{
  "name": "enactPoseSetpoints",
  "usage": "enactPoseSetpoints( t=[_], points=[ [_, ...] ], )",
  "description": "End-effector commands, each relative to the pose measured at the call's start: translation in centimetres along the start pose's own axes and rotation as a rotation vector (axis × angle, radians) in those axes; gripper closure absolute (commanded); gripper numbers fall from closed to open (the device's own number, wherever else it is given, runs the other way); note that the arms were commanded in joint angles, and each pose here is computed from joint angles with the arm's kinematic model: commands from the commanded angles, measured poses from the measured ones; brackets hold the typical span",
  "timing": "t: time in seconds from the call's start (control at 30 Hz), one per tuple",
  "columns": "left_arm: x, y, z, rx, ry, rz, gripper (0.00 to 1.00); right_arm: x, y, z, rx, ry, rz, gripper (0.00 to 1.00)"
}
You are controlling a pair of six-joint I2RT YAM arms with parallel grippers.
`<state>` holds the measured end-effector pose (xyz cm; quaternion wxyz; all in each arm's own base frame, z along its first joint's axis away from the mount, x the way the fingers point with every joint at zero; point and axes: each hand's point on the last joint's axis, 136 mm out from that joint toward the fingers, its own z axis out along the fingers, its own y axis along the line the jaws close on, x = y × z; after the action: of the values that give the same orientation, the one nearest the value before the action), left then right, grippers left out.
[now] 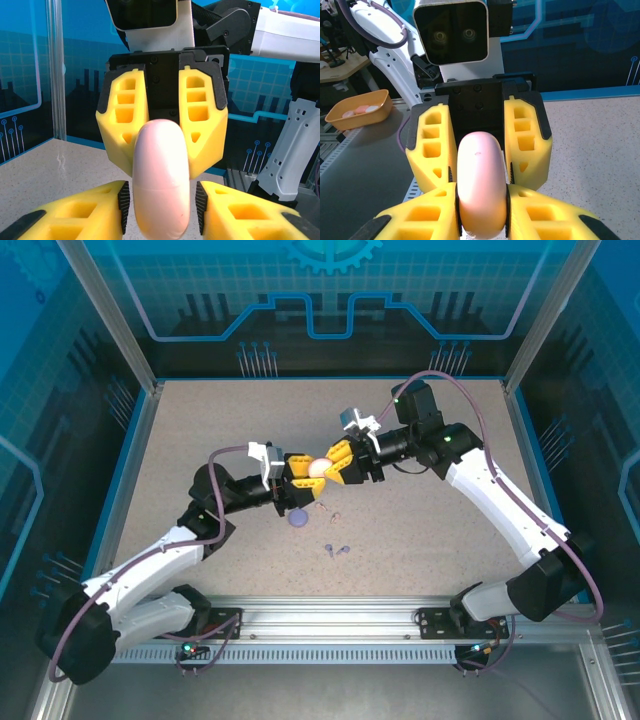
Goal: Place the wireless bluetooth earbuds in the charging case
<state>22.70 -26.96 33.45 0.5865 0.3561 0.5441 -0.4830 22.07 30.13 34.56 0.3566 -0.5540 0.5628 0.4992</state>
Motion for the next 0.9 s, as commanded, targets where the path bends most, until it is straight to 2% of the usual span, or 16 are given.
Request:
enactPoseSetpoints(
  t=[0.0, 0.5, 0.67, 0.87],
  points=[
    [0.0, -0.3, 0.2, 0.016, 0.0, 0.02, 0.62, -1.0, 1.0, 0.1, -0.016, -0.014, -0.025, 0.74],
    [-0.3, -0.7, 0.1, 0.022, -0.006, 0.031, 0.77, 0.9, 0.7, 0.7, -0.014, 0.044, 0.007, 0.72],
    [-0.1, -0.6, 0.0, 0.013, 0.001, 0.036, 0.81, 0.3, 0.8, 0.2, 0.025, 0.044, -0.002, 0.58],
    [0.4, -0.7, 0.0, 0.01, 0.011, 0.04, 0.82, -1.2, -0.1, -1.6, 0.171, -0.007, -0.029, 0.31]
  ],
)
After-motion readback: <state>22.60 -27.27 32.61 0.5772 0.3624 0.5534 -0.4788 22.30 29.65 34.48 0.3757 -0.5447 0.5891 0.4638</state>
